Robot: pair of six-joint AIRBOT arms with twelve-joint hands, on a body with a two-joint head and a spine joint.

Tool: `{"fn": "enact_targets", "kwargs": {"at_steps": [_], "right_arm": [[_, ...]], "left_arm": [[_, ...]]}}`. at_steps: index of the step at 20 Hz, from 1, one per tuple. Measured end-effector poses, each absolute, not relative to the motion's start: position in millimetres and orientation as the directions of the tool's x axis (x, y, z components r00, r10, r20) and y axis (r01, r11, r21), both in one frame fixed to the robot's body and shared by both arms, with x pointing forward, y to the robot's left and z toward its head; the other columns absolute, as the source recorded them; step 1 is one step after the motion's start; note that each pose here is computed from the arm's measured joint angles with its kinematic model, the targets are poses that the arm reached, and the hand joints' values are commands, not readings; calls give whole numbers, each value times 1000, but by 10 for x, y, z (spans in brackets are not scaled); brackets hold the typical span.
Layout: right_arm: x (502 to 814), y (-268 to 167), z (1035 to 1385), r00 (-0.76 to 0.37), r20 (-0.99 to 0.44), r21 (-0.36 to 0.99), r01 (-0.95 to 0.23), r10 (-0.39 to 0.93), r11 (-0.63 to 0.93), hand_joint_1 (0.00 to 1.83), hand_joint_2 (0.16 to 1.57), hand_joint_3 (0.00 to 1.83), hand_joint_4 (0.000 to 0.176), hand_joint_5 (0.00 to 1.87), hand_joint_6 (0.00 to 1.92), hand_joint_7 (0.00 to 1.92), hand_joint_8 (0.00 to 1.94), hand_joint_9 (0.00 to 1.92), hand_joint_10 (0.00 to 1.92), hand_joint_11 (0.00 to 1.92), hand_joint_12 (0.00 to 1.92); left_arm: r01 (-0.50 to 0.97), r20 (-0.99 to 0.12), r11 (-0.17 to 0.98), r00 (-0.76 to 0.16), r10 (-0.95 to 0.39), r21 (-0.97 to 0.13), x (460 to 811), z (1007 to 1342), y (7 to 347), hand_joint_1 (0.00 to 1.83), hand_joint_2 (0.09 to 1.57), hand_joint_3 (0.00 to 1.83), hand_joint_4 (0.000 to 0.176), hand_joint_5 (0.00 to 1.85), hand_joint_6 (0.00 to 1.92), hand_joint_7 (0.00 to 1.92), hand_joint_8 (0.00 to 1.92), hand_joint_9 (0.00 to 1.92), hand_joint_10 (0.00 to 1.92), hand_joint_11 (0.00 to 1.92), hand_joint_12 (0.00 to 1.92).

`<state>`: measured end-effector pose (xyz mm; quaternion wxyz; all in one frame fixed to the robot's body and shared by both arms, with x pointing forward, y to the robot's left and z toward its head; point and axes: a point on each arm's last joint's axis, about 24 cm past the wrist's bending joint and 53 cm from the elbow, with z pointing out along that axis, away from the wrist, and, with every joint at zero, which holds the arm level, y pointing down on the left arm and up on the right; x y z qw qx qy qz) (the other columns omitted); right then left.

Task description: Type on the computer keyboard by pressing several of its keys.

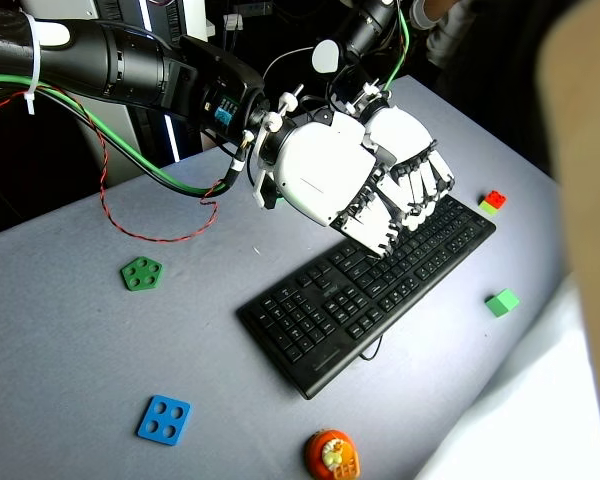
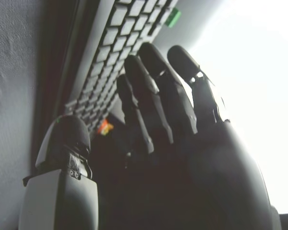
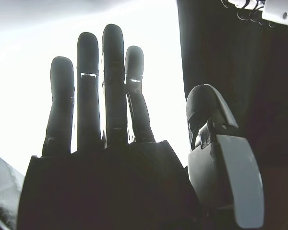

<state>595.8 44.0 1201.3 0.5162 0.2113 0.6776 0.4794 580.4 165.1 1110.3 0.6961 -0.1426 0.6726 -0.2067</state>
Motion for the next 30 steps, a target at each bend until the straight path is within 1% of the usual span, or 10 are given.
{"fn": "enact_targets", "kwargs": {"at_steps": [4, 10, 12, 14, 15, 16, 18, 23, 25, 30], "right_arm": [[5951, 451, 12006, -382, -497, 868, -209, 780, 451, 0, 1319, 2, 0, 317, 850, 749, 103, 398, 1005, 27, 1745], [5953, 449, 12008, -380, -496, 868, -209, 780, 450, 0, 1320, 1, 0, 317, 874, 742, 126, 390, 1022, 37, 1729], [5955, 443, 12006, -379, -497, 868, -208, 781, 451, 0, 1320, 0, 0, 333, 848, 741, 132, 401, 1007, 39, 1727], [5953, 447, 12007, -380, -497, 868, -208, 780, 451, 0, 1320, 0, 0, 342, 841, 741, 139, 403, 1012, 29, 1740], [5952, 449, 12009, -380, -497, 868, -209, 780, 451, 0, 1320, 0, 0, 342, 841, 741, 139, 403, 1012, 29, 1740], [5953, 447, 12006, -380, -496, 868, -208, 781, 451, 0, 1319, 0, 0, 316, 842, 729, 142, 387, 1014, 5, 1756], [5951, 450, 12007, -380, -496, 868, -209, 780, 450, 0, 1317, 0, 0, 320, 845, 726, 142, 377, 1012, 0, 1754], [5952, 448, 12006, -380, -497, 868, -208, 780, 451, 0, 1315, 0, 0, 337, 842, 732, 149, 384, 1011, 0, 1760], [5953, 447, 12006, -380, -496, 868, -208, 781, 451, 0, 1315, 0, 0, 323, 835, 724, 147, 379, 1008, 0, 1761], [5953, 447, 12006, -380, -496, 868, -208, 781, 451, 0, 1315, 0, 0, 342, 843, 737, 155, 391, 1011, 0, 1756]], "left_arm": [[87, -877, 875, 24, -480, -476, 5880, 11067, 1656, 383, 1335, 7, 0, 606, 5, 692, 1, 471, 541, 38, 1490], [95, -869, 870, 70, -490, -483, 5980, 11174, 1683, 375, 1331, 2, 0, 626, 10, 697, 1, 470, 545, 38, 1491], [92, -868, 869, 66, -493, -486, 5976, 11158, 1691, 463, 1314, 0, 0, 616, 5, 695, 1, 470, 552, 42, 1486], [94, -868, 869, 64, -493, -487, 5973, 11139, 1704, 640, 1273, 0, 0, 612, 3, 688, 1, 465, 557, 30, 1483], [90, -866, 867, 63, -497, -491, 5976, 11124, 1722, 640, 1273, 0, 0, 612, 3, 688, 1, 465, 557, 30, 1483], [84, -867, 868, 63, -494, -489, 5994, 11108, 1748, 829, 1208, 0, 0, 596, 1, 670, 1, 444, 573, 16, 1504], [90, -869, 871, 72, -490, -484, 6011, 11123, 1760, 933, 1171, 0, 0, 583, 3, 680, 6, 445, 587, 13, 1512], [104, -868, 868, 66, -492, -485, 5982, 11128, 1718, 1123, 1188, 0, 0, 514, 0, 605, 0, 396, 595, 0, 1528], [112, -870, 870, 62, -489, -481, 5973, 11122, 1702, 1219, 1086, 0, 14, 528, 7, 623, 8, 415, 608, 6, 1533], [113, -870, 870, 64, -488, -480, 5973, 11127, 1704, 1217, 1055, 0, 18, 437, 0, 530, 2, 328, 617, 0, 1507]]}}
